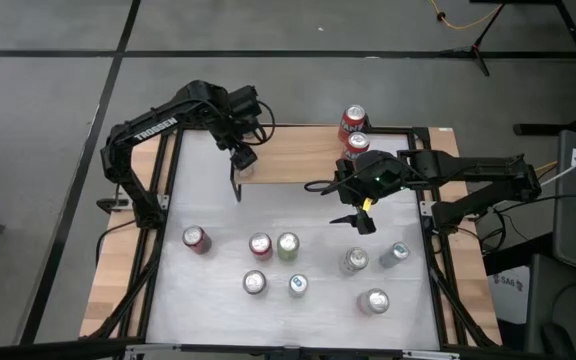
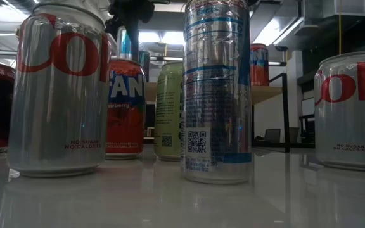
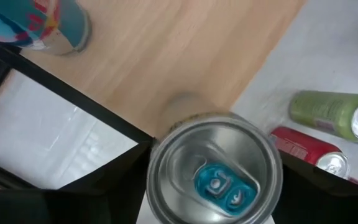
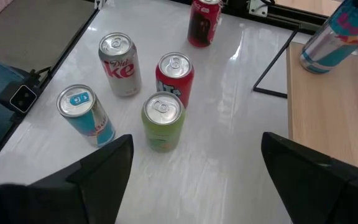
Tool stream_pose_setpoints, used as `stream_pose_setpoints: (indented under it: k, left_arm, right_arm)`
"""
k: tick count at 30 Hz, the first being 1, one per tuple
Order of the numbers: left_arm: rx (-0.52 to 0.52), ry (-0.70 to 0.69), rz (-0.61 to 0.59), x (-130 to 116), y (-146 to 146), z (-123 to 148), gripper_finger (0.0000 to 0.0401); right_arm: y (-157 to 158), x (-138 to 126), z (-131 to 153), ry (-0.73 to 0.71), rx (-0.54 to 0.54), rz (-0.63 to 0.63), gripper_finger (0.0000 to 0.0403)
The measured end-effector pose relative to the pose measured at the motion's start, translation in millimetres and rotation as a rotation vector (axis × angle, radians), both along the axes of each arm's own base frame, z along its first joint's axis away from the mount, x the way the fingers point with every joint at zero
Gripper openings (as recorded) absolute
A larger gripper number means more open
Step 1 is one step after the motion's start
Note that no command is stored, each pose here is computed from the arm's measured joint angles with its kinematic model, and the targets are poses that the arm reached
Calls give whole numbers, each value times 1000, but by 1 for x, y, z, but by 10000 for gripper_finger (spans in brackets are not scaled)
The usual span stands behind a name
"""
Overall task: Sort soda cans
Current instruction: Put the bottom left blue soda can on the shelf aligned with the blue soda can
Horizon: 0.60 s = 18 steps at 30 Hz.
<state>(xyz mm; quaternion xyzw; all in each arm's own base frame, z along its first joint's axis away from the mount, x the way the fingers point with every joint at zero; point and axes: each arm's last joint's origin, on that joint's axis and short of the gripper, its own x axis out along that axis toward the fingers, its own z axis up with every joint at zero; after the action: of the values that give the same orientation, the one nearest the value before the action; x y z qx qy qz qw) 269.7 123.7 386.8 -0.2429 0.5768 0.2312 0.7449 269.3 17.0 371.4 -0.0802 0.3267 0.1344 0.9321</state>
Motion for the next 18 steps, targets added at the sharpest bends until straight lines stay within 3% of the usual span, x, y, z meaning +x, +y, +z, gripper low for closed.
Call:
stream_pose_setpoints:
  k: [7,18]
  left_arm:
    - [22,-4,11,1,1,0,268]
    - [-9,-21,159,1,1,0,266]
  right_arm:
    - [0,0,0,1,0,0,344]
    - [0,0,0,2,0,0,344]
